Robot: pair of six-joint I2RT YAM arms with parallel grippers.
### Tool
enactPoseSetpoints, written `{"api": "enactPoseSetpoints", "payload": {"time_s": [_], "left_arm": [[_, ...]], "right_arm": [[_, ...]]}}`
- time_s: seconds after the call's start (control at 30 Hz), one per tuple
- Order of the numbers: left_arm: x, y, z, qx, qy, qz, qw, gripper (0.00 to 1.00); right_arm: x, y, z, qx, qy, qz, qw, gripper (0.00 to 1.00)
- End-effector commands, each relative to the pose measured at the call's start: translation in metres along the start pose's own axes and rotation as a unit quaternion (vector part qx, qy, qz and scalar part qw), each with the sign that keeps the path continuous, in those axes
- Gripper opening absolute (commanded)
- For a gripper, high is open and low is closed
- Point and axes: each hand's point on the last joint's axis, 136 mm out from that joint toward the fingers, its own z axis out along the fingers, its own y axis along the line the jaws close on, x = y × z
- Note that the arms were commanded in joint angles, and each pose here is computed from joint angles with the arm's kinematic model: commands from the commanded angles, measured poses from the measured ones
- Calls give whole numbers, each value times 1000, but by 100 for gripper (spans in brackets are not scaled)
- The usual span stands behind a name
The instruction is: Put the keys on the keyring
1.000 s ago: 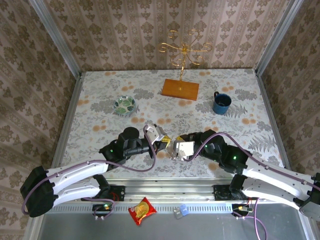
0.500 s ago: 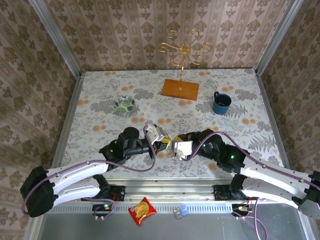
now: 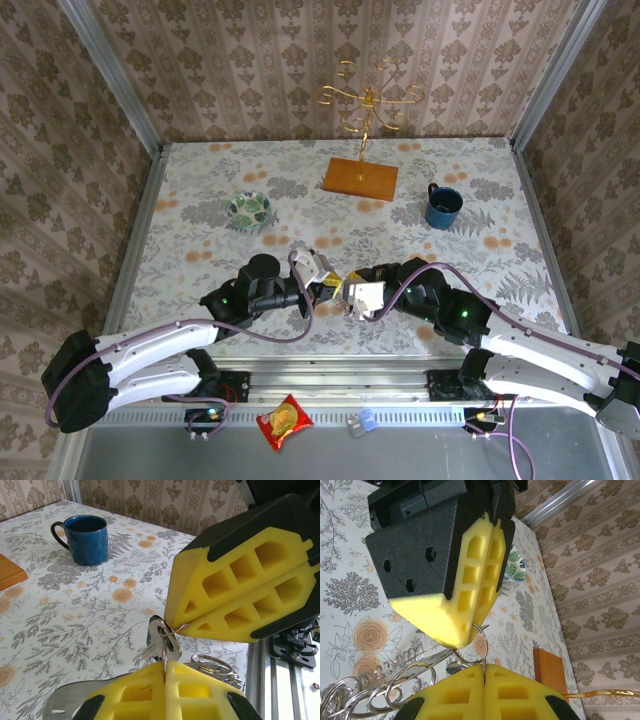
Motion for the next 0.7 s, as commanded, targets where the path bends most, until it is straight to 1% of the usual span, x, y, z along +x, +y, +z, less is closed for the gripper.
{"api": "enactPoseSetpoints", "payload": {"time_s": [0.0, 0.37, 0.67], "left_arm": [[-19, -4, -1, 8, -32, 5, 999, 0], [-20, -1, 0, 1, -34, 5, 999, 0], [-21, -5, -1, 11, -37, 6, 999, 0]], "right_arm": [[-16, -10, -3, 8, -27, 4, 1000, 0], [-14, -9, -1, 6, -24, 7, 1000, 0], [-9, -15, 7, 19, -4, 2, 1000, 0]]}}
